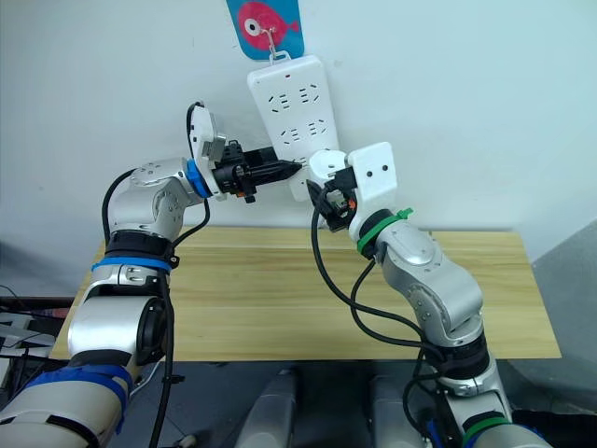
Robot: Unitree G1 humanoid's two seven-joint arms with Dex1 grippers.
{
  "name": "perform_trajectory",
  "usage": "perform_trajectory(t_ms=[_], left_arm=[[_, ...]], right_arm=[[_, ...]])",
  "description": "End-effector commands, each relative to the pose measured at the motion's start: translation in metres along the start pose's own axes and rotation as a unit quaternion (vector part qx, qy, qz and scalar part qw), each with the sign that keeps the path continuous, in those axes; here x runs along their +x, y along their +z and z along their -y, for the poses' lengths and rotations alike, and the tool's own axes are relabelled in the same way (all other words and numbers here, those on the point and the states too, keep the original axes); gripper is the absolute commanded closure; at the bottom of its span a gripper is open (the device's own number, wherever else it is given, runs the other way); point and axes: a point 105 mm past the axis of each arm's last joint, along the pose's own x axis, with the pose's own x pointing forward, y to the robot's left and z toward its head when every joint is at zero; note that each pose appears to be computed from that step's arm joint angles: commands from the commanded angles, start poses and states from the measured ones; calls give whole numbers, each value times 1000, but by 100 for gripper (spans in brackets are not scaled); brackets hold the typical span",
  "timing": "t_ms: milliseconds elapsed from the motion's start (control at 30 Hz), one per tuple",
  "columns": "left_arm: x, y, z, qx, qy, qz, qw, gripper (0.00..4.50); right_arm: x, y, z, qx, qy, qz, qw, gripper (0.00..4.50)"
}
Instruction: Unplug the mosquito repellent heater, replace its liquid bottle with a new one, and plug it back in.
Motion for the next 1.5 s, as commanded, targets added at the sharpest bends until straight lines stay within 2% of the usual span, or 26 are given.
perform_trajectory(t_ms=[33,467,767,1000,1233,1367,1400,1500], left_arm=[[10,10,14,27,-47,9,999,320],[14,10,21,20,-67,12,998,320],[16,11,23,17,-73,14,997,320],[16,9,19,22,-58,12,998,320],[14,6,7,35,-19,13,999,320],[16,7,6,39,-16,14,999,320],[16,7,6,39,-14,15,999,320],[17,7,4,42,-11,14,999,320]], right_arm=[[2,3,21,-20,-49,3,999,137],[18,12,18,65,-52,18,996,137],[24,9,21,-19,-55,1,998,137],[24,12,18,32,-46,18,998,137],[8,15,14,25,-28,26,999,137],[-3,16,14,13,-24,23,999,15],[-6,16,13,12,-23,22,999,3],[-15,17,13,11,-18,20,1000,3]])
